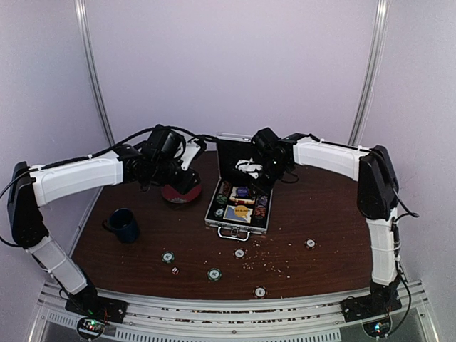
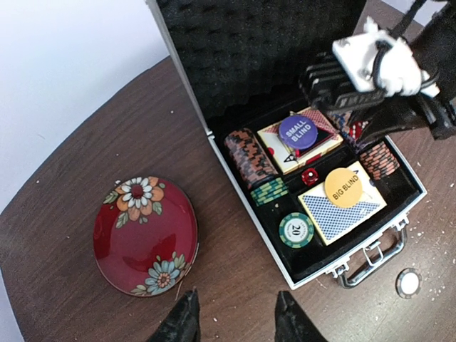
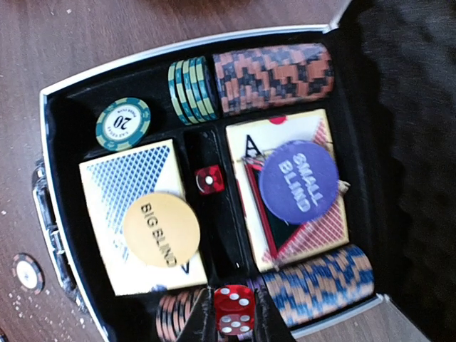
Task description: Pack up texas hold em set
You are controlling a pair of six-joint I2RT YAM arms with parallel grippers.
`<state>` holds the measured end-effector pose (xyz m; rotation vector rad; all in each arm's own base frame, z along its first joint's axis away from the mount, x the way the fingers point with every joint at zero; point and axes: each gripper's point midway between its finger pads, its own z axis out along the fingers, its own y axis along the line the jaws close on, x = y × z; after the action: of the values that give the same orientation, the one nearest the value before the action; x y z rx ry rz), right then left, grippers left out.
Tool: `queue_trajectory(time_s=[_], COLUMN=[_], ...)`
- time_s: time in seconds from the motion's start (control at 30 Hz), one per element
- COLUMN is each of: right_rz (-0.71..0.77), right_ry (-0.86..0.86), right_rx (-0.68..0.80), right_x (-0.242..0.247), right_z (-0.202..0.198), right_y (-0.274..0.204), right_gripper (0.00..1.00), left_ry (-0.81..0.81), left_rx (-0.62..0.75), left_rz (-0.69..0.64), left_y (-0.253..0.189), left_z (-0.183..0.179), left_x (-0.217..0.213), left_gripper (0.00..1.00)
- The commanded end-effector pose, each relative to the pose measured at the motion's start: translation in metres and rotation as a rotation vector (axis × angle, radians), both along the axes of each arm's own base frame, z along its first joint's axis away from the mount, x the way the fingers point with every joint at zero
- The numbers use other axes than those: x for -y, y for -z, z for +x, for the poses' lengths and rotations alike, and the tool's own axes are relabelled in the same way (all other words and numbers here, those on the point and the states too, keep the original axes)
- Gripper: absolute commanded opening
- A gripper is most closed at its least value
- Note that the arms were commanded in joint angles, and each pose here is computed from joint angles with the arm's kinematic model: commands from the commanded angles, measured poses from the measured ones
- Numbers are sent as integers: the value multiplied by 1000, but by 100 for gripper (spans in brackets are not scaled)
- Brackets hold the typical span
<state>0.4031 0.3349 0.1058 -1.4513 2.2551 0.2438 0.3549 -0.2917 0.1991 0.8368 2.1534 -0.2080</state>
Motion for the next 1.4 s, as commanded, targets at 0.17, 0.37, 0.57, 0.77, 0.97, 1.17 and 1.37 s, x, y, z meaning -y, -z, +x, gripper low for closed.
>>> queue_trajectory(time_s=[0.17,0.37,0.57,0.77,0.97,1.17,1.37], right_rz=[-23,-32,-49,-50,-49,-43,-38], right_ry=[-7,-20,-20,-20,-23,-29,-33], right_rx=[-24,-49,-56,-56,-72,-81,-85], right_x=[-26,-32,-32,-33,-35,-37,-41], right_z=[13,13,14,15,15,15,16], right_y=[24,38,47,52,57,60,61], right_gripper=[9,9,10,11,15,18,23], left_ry=[-31,-39,-40,-33,-20,-18,-20], left_rx=[51,48,47,38,26,25,27], left_rz=[-39,-40,-41,-40,-49,-50,-51], left_y=[-17,-17,-16,-13,-11,-11,-12], left_z=[7,10,11,11,9,9,9], left_x=[-6,-9,-9,-8,-4,-4,-4], left_gripper=[37,37,37,37,37,37,37])
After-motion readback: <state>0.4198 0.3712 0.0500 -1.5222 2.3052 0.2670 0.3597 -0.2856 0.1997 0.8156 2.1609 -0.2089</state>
